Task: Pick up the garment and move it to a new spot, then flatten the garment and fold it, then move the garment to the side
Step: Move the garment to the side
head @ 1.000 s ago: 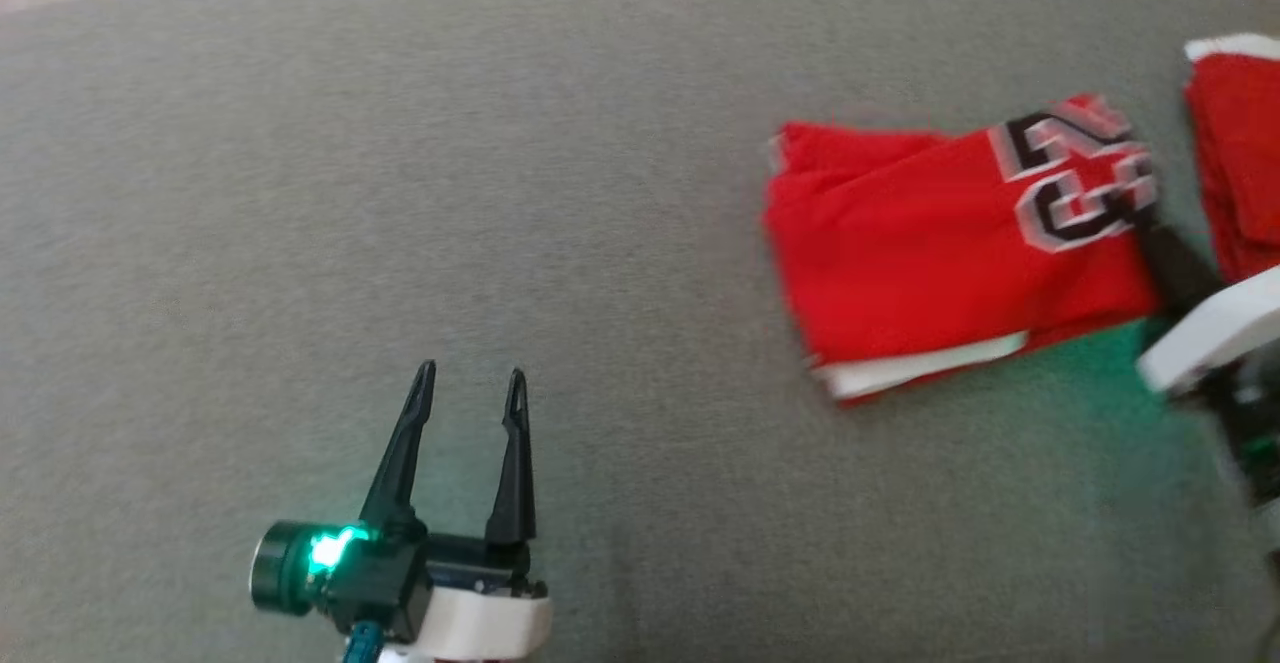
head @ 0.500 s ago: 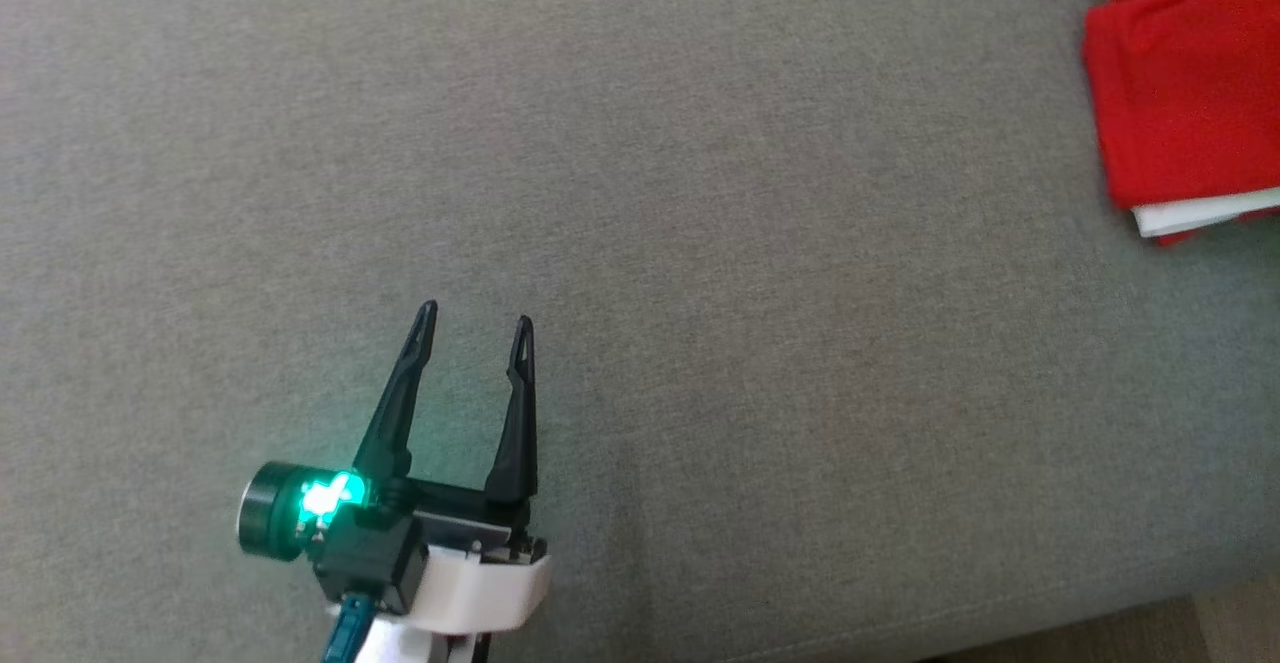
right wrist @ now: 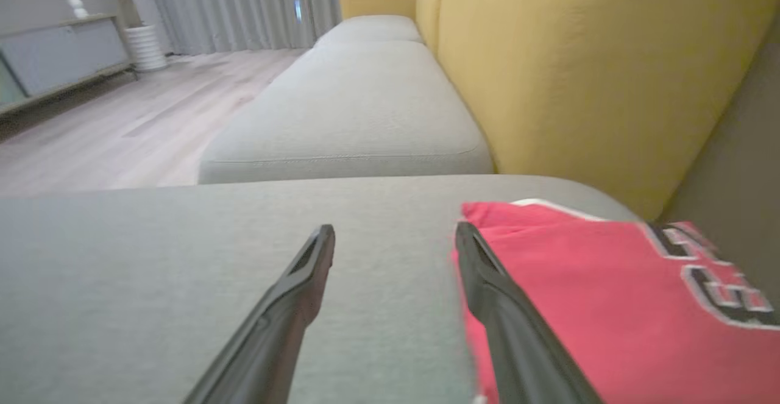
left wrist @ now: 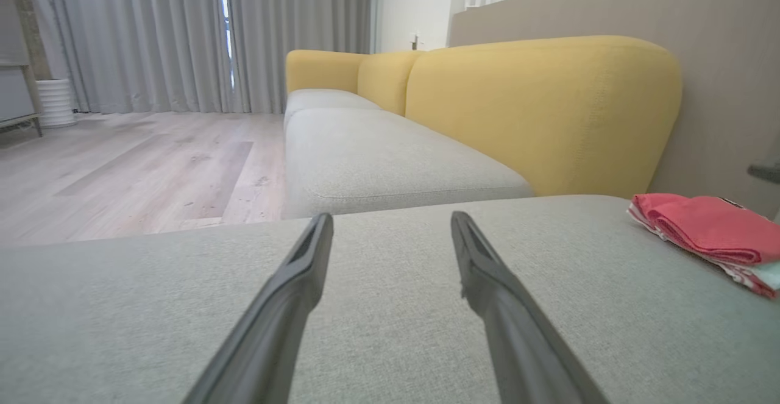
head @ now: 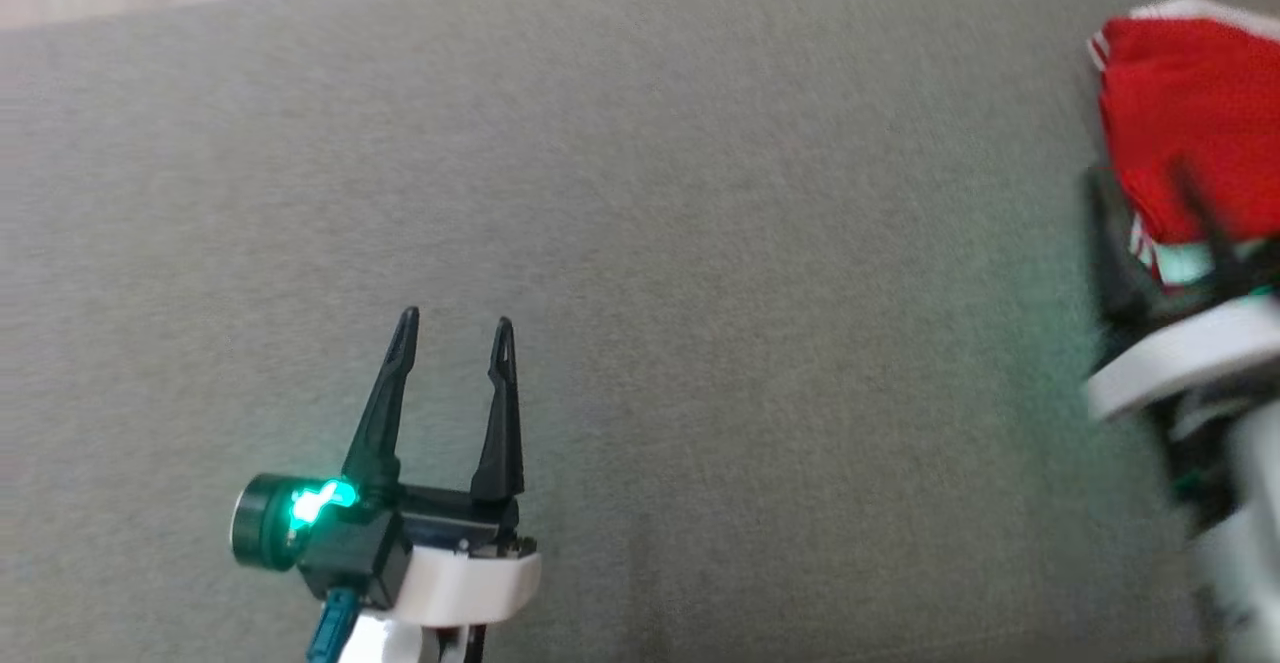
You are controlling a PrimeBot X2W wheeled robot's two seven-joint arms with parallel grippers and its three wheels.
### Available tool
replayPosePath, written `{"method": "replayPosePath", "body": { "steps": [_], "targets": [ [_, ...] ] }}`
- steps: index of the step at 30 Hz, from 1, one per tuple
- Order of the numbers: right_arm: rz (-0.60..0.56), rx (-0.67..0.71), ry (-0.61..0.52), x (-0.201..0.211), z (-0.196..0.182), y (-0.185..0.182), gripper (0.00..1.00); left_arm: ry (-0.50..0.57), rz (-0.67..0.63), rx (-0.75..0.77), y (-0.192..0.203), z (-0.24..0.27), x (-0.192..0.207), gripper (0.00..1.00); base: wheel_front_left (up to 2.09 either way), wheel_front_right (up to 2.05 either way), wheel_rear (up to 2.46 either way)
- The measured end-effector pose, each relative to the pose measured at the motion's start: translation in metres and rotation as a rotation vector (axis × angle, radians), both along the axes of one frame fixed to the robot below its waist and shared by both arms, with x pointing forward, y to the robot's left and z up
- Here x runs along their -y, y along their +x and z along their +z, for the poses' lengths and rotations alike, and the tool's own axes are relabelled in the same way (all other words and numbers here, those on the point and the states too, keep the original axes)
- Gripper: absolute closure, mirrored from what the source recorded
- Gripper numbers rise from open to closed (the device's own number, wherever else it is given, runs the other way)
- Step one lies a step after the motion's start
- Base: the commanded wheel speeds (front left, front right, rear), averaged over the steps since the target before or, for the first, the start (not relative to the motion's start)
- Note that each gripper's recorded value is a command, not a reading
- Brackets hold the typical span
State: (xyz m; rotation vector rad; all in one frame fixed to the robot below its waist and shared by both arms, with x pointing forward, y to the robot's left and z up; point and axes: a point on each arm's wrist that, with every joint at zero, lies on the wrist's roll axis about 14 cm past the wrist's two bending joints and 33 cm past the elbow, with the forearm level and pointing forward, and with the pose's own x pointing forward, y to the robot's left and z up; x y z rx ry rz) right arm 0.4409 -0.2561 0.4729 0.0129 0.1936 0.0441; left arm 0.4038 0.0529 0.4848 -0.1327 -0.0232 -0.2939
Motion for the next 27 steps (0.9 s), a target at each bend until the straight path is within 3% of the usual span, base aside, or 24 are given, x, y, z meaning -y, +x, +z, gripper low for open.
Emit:
{"method": "replayPosePath", "body": {
  "steps": [6, 12, 18, 27],
  "targets": [
    [0.093, 0.068, 0.145, -0.071, -0.012, -0.025, 0.0, 0.016, 0.089, 0.01, -0.025, 0.01, -0.025, 0.0, 0.0, 0.0, 0.0],
    [0.164, 0.128, 0.144, -0.105, -0.004, -0.049, 0.0, 0.023, 0.196, 0.025, -0.058, 0.019, -0.055, 0.0, 0.0, 0.0, 0.0],
    [0.198, 0.246, 0.128, -0.126, 0.031, -0.071, 0.0, 0.022, 0.257, 0.061, -0.083, 0.03, -0.075, 0.0, 0.0, 0.0, 0.0],
    [0.185, 0.194, 0.139, -0.131, 0.012, -0.119, 0.0, 0.02, 0.267, 0.067, -0.109, 0.028, -0.08, 0.0, 0.0, 0.0, 0.0]
  ]
}}
